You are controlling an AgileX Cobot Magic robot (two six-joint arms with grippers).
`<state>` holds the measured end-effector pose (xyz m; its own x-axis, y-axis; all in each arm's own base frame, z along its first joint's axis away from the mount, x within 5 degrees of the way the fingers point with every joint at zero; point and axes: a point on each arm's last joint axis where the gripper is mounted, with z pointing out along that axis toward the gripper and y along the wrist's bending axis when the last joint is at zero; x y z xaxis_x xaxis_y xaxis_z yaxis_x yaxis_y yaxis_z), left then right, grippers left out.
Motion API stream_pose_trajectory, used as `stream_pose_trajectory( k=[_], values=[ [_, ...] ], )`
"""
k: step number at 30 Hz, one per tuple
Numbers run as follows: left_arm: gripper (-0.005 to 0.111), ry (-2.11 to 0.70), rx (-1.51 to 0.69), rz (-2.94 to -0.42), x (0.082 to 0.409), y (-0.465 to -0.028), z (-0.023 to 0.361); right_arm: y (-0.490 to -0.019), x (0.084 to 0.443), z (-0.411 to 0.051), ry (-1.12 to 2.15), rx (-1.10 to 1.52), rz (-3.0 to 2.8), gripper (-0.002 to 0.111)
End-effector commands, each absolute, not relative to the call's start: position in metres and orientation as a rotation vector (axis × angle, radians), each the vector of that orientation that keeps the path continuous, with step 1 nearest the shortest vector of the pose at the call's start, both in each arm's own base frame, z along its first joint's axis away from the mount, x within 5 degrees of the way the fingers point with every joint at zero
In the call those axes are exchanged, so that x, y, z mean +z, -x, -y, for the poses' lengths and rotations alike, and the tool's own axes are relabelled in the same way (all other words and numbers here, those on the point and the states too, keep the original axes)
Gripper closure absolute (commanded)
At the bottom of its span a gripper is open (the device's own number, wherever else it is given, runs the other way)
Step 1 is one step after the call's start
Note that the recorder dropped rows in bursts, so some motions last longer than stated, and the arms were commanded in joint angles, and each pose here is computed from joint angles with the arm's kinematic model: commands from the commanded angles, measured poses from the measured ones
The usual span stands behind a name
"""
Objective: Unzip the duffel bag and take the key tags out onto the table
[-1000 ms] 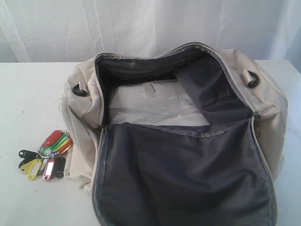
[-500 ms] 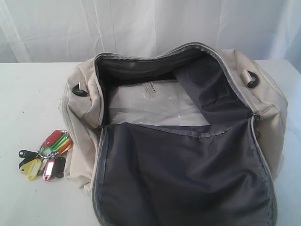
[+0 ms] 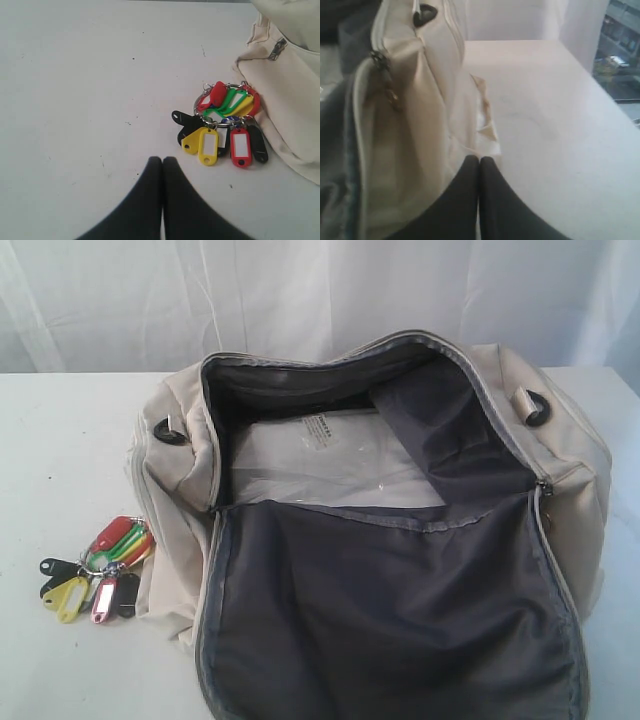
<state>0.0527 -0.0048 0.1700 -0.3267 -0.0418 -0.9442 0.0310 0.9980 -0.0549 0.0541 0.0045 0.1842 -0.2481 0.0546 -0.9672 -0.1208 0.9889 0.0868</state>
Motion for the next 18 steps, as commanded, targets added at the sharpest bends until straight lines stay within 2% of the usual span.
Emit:
stream_pose_trajectory(
  k=[1,6,11,18],
  values=[
    [0.107,0.011,-0.079,-1.898,0.1694,-0.0526,0.0049,-0.0537,0.1853,-0.0084,-0.033,0.290,-1.800,0.108],
    [0.107,0.011,-0.079,-1.898,0.1694,-0.0526,0.0049,-0.0534,0.1852,-0.0095,-0.059,0.328,-1.804,0.108],
    [0.107,0.011,-0.079,-1.898,0.1694,-0.0526,0.0049,-0.0524,0.1851,-0.0139,-0.163,0.481,-1.813,0.108],
    [0.107,0.011,-0.079,-1.898,0.1694,-0.0526,0.0049,-0.0523,0.1849,-0.0140,-0.166,0.483,-1.815,0.108]
  ],
)
